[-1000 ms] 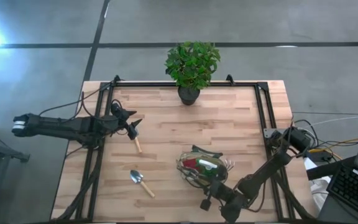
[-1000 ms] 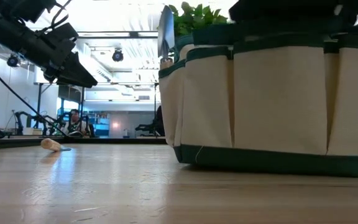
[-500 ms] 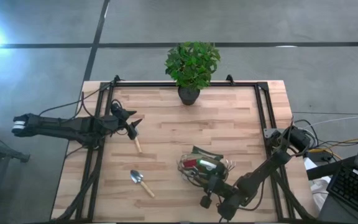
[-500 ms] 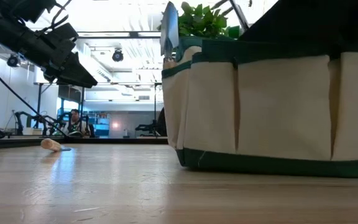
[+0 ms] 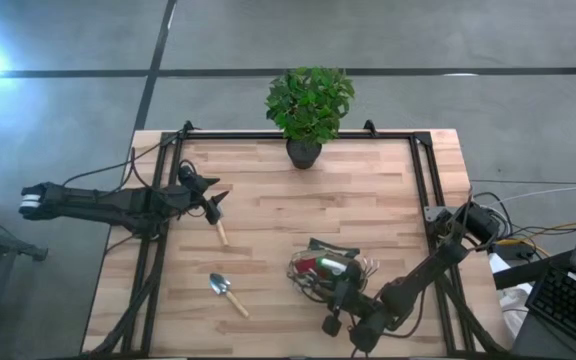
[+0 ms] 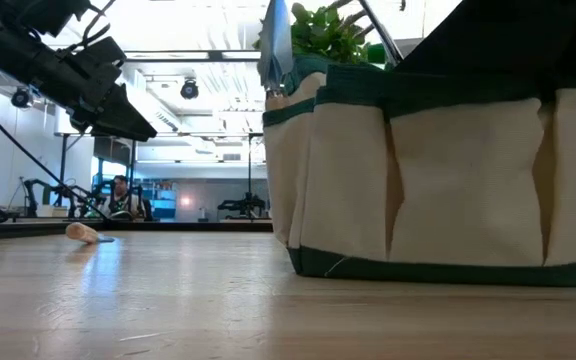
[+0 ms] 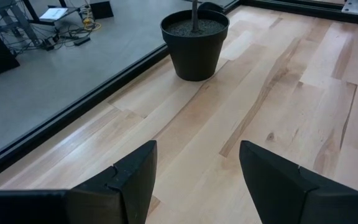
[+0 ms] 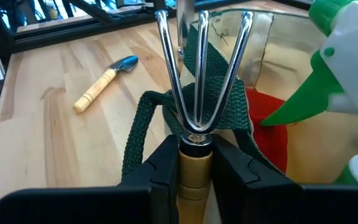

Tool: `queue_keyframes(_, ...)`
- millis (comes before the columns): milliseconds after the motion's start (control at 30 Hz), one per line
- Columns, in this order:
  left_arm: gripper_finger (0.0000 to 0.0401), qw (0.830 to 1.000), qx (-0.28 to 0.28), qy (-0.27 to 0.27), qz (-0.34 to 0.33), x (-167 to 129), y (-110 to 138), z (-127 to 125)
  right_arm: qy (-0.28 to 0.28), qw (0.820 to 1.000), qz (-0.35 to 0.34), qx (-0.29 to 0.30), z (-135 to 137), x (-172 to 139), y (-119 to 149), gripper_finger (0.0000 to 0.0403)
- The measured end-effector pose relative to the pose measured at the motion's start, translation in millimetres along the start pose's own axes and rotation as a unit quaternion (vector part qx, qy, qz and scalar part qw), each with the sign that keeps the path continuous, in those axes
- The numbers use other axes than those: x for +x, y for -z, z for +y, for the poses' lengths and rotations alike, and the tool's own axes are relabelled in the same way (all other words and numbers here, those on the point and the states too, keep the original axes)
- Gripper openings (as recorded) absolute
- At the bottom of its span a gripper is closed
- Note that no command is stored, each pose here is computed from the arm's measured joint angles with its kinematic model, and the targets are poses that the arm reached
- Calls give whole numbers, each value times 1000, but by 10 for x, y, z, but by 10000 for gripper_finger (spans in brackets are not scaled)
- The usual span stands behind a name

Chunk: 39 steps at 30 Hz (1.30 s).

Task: Pick & Place Garden tools in Gardening bag
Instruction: Put the brown hand rake into the green gardening bag, then put the top brown trowel into the green gardening bag

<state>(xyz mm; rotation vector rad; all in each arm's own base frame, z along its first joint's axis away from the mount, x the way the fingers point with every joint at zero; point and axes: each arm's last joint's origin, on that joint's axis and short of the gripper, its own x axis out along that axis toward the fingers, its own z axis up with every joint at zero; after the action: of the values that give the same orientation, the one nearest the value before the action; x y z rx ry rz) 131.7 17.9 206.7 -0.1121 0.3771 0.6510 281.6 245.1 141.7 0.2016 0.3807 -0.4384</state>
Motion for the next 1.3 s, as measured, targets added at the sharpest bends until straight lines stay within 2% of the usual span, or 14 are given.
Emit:
queue_keyframes(100, 232, 1000, 0, 0, 0, 0, 0, 1, 4, 1000, 4, 10, -15, 2, 8, 57)
queue_keyframes(333, 232, 1000, 0, 0, 0, 0, 0, 1, 10, 1000, 5, 12, -37, 41, -6, 102)
queue_keyframes(700, 232, 1000, 0, 0, 0, 0, 0, 0, -3, 1000, 11, 22, 27, 23, -80, 116)
queue_keyframes(967, 232, 1000, 0, 0, 0, 0, 0, 0, 3, 999, 39, 4, 24, -2, -115, 151)
queue_keyframes(1300, 232, 1000, 0, 0, 0, 0, 0, 0, -3, 999, 44, 6, 21, -71, -189, 142)
